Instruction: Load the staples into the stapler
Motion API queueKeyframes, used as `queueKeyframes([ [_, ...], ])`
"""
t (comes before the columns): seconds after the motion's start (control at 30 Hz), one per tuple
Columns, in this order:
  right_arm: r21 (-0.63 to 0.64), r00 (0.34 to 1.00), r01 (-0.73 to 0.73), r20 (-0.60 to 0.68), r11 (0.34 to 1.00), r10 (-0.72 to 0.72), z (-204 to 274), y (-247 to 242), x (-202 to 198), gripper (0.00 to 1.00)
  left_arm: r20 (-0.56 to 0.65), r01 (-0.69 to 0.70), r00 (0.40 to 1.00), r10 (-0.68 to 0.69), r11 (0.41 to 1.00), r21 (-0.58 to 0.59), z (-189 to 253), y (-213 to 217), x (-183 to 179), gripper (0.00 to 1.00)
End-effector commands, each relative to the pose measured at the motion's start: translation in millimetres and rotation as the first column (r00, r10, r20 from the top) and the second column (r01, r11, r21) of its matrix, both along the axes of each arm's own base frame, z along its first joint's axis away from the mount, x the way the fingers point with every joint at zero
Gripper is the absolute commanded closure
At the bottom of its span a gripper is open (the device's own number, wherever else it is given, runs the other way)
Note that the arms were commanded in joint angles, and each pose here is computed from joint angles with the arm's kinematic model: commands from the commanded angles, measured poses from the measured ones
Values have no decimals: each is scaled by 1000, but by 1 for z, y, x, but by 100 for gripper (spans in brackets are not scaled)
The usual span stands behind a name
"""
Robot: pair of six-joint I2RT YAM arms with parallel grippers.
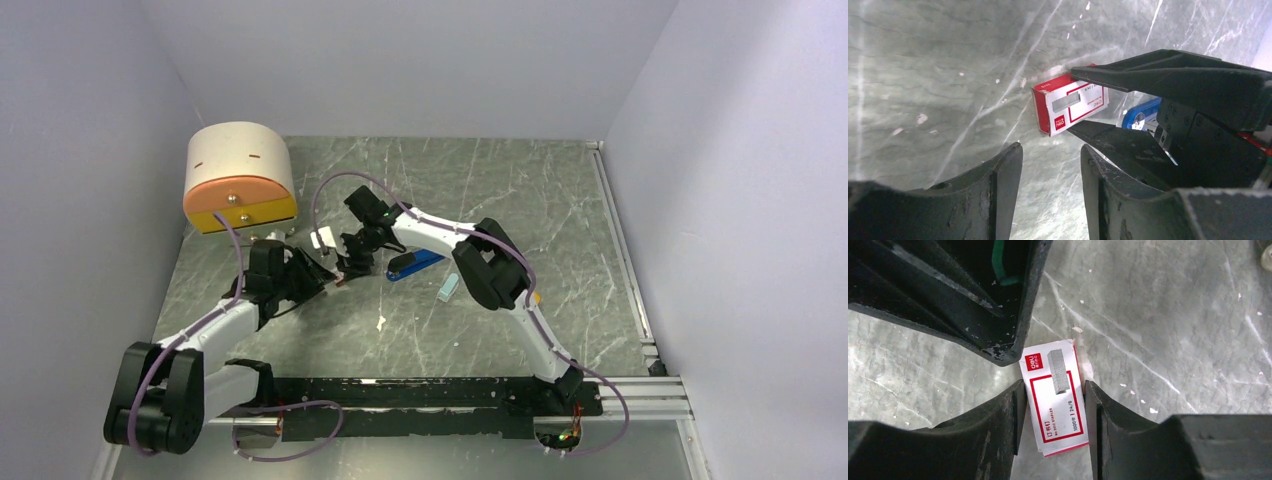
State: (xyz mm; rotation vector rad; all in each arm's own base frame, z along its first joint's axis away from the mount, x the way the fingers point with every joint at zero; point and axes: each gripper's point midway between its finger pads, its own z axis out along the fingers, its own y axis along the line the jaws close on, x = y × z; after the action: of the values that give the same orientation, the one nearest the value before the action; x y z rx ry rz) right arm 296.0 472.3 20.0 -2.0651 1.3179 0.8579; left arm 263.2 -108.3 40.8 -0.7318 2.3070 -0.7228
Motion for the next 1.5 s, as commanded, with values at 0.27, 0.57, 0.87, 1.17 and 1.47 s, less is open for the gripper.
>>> queueKeyframes([
  [0.27,-58,997,22,-70,998,-26,-20,-20,-6,42,142,20,990,-7,995,-93,6,-12,21,57],
  [0.57,-46,998,22,-63,999,-24,-18,-19,-6,49,180,1,984,9,999,-52,-7,-4,22,65],
  [0.87,-51,998,24,-57,998,-27,-19,-17,-4,49,214,8,977,-3,1000,-22,-8,-2,29,69],
  [1.17,-49,998,21,-60,999,-24,-20,-11,-6,49,206,48,978,-35,997,-61,-14,-11,27,74],
  [1.47,1,997,-16,-70,1000,16,-21,9,-20,51,242,94,968,-57,985,-144,-11,-19,28,77],
])
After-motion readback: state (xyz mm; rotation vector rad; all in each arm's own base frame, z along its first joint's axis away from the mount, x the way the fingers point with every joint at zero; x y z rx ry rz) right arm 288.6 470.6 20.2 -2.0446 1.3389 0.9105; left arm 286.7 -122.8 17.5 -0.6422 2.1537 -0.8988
